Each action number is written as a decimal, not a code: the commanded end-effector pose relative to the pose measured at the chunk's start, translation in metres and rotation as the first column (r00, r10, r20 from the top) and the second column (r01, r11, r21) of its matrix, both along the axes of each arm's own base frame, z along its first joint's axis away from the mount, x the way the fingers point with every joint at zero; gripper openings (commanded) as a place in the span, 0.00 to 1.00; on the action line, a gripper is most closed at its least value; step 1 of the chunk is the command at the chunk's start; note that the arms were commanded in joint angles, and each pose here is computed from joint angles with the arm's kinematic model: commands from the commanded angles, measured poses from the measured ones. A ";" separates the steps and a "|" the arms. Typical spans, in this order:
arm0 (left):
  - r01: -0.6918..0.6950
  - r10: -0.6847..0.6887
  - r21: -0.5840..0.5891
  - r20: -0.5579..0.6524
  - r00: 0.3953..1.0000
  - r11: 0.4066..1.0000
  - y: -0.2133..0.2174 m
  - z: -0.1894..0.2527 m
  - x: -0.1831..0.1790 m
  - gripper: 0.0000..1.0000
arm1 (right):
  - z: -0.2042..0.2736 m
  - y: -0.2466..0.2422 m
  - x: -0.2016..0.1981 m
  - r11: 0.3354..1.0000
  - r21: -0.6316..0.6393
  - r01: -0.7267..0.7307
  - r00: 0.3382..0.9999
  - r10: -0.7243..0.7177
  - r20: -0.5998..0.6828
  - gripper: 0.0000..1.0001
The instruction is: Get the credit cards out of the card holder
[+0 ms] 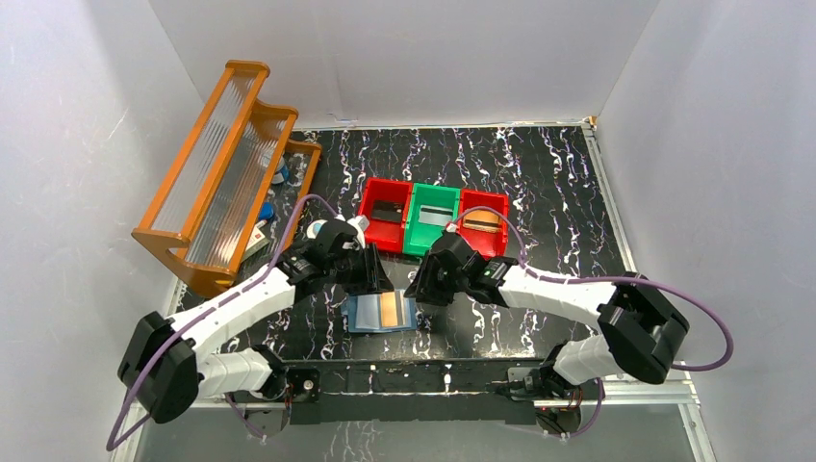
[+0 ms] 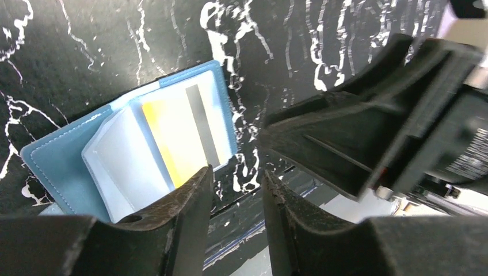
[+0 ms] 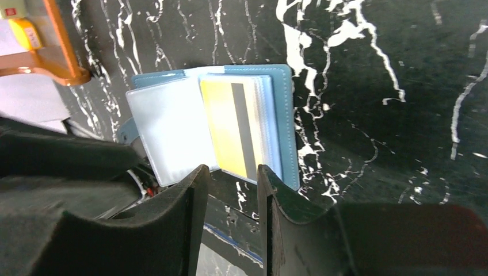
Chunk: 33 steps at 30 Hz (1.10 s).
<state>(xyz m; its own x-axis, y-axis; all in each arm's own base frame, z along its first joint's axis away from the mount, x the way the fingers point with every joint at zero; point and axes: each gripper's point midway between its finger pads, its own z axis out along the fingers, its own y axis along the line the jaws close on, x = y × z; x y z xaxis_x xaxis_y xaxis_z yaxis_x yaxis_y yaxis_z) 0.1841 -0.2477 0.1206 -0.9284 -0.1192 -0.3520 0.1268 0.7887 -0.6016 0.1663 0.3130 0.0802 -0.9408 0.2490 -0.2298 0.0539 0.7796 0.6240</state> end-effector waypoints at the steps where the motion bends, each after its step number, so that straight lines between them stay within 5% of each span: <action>1: -0.005 0.004 -0.018 -0.082 0.997 1.000 0.000 -0.021 -0.009 0.34 | 0.021 0.026 0.005 0.989 0.143 -0.024 1.000 0.022 0.019 0.43; 11: -0.048 0.055 0.064 -0.121 0.991 0.997 0.021 -0.066 -0.015 0.30 | 0.002 0.046 0.000 0.988 0.127 -0.091 0.992 0.101 -0.072 0.41; 33: -0.078 0.089 0.099 -0.118 0.989 0.992 0.034 -0.087 -0.020 0.29 | -0.026 0.034 0.000 0.997 0.008 -0.081 0.990 0.081 -0.114 0.42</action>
<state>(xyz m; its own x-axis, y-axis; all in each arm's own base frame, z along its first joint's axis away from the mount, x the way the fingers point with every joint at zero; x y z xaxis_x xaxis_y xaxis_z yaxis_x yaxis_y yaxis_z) 0.1623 -0.2157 0.0343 -0.9584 -0.1548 -0.2398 -0.0045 0.8483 -0.5294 0.1572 0.3448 0.0444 -0.9835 0.1605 -0.0838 0.0754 0.7836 0.6166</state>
